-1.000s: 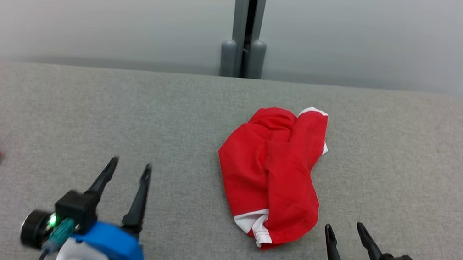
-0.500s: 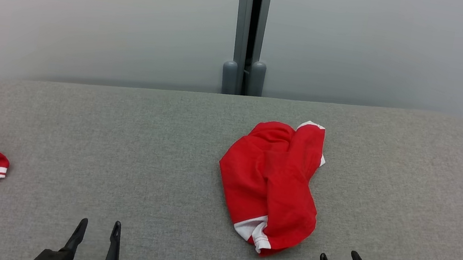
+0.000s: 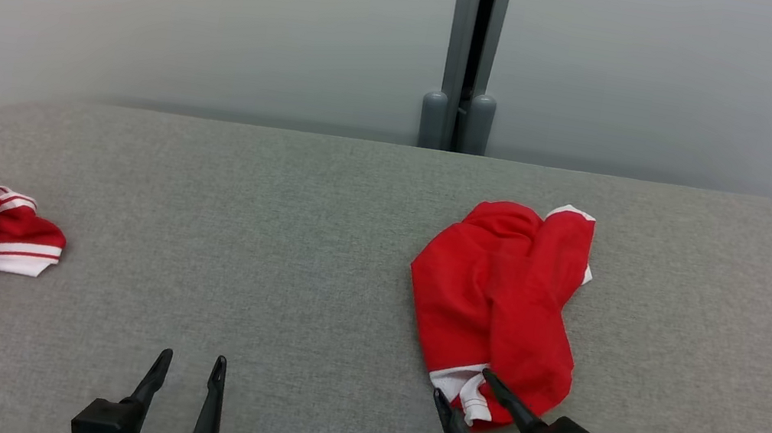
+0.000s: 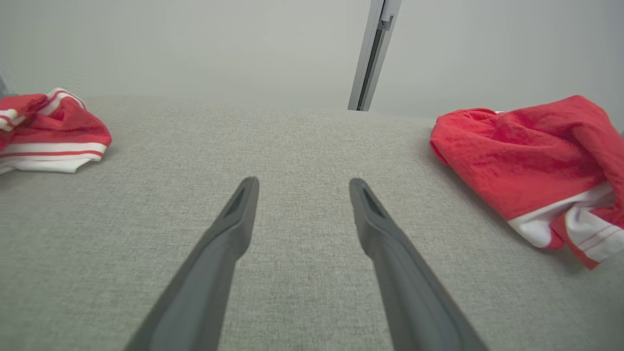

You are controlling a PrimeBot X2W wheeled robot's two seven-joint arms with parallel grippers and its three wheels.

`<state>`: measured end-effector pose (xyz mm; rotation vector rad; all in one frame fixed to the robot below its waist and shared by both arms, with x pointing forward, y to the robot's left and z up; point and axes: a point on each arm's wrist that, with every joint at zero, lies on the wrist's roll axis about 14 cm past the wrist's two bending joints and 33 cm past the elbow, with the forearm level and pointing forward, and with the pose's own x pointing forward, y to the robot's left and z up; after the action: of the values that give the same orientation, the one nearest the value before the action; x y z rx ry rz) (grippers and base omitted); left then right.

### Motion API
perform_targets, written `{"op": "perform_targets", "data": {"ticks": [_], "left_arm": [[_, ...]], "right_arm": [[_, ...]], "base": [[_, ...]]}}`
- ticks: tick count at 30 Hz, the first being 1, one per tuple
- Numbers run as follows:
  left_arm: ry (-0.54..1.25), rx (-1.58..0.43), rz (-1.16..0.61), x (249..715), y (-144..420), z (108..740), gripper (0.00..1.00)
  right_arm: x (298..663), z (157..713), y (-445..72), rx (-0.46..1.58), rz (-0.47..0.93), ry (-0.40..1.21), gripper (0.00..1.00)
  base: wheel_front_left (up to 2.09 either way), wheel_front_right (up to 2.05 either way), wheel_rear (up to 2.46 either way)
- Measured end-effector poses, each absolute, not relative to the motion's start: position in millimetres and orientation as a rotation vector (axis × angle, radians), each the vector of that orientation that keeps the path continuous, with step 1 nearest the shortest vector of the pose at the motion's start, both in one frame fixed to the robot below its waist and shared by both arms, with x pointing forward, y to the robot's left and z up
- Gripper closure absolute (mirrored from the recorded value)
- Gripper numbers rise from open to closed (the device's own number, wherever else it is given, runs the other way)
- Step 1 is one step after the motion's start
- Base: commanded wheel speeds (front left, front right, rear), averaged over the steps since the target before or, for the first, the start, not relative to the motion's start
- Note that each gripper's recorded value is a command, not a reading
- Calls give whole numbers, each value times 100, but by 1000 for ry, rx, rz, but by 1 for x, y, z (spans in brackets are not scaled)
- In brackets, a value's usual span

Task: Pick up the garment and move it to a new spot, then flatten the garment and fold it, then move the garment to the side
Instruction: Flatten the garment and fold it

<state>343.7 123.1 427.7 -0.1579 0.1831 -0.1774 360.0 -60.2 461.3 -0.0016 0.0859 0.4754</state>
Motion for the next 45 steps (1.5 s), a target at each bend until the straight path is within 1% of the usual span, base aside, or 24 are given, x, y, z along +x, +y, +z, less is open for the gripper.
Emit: {"op": "perform_targets", "data": {"ticks": [2, 5, 10, 16, 17, 18, 20, 21, 22, 24, 28, 30, 32, 36, 40, 43, 45], "left_arm": [[189, -164, -159, 342, 129, 426, 0], [206, -168, -135, 339, 135, 420, 0], [236, -184, -92, 336, 145, 410, 0], [252, -190, -64, 340, 153, 405, 0], [254, -190, -63, 340, 153, 404, 0], [255, -190, -63, 341, 153, 404, 0], [248, -190, -68, 345, 151, 406, 0], [246, -190, -70, 347, 151, 407, 0], [246, -191, -73, 347, 150, 407, 0], [244, -198, -78, 348, 147, 407, 0], [221, -204, -89, 350, 144, 415, 0], [210, -205, -90, 348, 144, 419, 0], [196, -207, -80, 346, 147, 423, 0], [181, -208, -48, 336, 157, 427, 0], [180, -212, -2, 322, 170, 425, 0], [195, -212, 24, 313, 176, 420, 0], [200, -214, 38, 310, 180, 418, 0]], "right_arm": [[364, 453, -58, -18, 490, 115, 0], [371, 436, -65, -39, 474, 172, 0], [369, 398, -74, -70, 461, 295, 0], [369, 372, -89, -88, 421, 381, 1], [371, 371, -91, -88, 410, 385, 7], [373, 369, -95, -88, 396, 391, 17], [373, 367, -100, -89, 379, 398, 58], [375, 369, -100, -85, 374, 390, 84], [376, 372, -100, -81, 371, 380, 100], [383, 385, -99, -67, 363, 334, 100], [404, 434, -95, -51, 358, 166, 100], [412, 461, -89, -62, 382, 78, 100], [421, 497, -74, -85, 436, -33, 100], [439, 591, -29, -155, 579, -304, 100], [434, 684, 21, -178, 711, -556, 100], [427, 739, 39, -178, 749, -703, 100], [427, 756, 41, -170, 754, -739, 100]], "base": [[0, 0, 0], [0, 0, 0], [0, 0, 0], [0, 0, 0], [0, 0, 0], [0, 0, 0], [0, 0, 0], [0, 0, 0], [0, 0, 0], [0, 0, 0], [0, 0, 0], [0, 0, 0], [0, 0, 0], [0, 0, 0], [0, 0, 0], [0, 0, 0], [0, 0, 0]]}}
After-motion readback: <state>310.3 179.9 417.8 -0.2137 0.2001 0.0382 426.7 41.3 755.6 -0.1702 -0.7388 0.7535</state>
